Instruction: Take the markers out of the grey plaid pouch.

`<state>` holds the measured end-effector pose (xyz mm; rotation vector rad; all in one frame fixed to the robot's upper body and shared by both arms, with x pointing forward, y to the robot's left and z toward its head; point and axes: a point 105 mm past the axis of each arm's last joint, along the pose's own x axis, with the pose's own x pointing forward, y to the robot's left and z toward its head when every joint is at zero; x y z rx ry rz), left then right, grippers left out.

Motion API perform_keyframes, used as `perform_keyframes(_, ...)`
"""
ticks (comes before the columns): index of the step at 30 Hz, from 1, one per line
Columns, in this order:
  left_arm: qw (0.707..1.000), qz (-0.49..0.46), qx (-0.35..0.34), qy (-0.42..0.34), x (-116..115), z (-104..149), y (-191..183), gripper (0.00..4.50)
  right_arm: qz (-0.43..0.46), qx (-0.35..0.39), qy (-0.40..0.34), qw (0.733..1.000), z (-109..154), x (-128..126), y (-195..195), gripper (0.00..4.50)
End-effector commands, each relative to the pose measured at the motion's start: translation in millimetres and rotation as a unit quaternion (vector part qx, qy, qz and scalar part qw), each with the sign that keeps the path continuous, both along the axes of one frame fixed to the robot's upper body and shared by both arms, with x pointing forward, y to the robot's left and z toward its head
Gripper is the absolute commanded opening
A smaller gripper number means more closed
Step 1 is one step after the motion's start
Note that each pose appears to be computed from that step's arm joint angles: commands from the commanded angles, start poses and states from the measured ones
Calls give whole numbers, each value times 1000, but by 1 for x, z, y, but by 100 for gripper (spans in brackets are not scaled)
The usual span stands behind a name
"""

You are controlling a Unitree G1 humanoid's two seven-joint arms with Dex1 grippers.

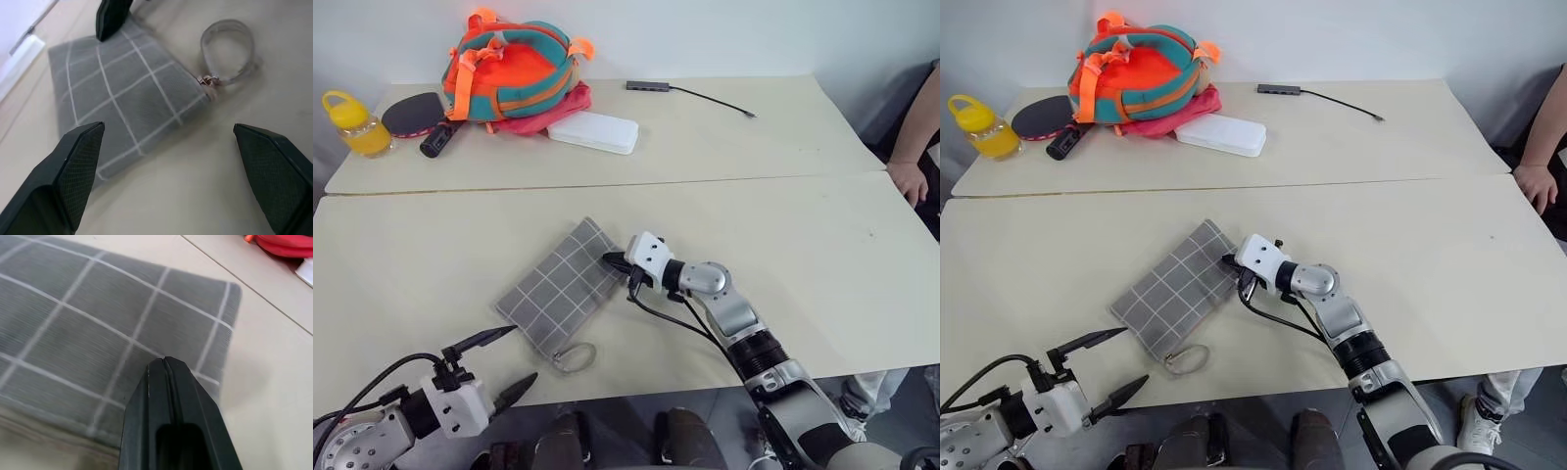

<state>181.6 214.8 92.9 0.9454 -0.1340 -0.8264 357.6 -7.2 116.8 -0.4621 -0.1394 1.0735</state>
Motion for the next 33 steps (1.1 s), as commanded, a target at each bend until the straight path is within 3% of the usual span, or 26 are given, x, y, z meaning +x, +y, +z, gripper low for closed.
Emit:
perform_keyframes(1,1000,0,28,-1,7,-10,3,450,-11,16,-12,1000,12,4,-4,3)
perform_keyframes(12,998,5,53,15,25,-26,3,450,-18,29,-8,999,16,0,-7,3)
perform_keyframes(24,997,-17,76,4,42,-12,-9,450,-23,38,-4,999,18,2,-8,3)
perform_keyframes(27,997,-21,75,21,41,-15,-12,392,-24,37,-2,999,18,2,-9,0)
perform_keyframes(33,996,-31,61,64,34,-22,-19,197,-23,34,-1,999,17,1,-11,0)
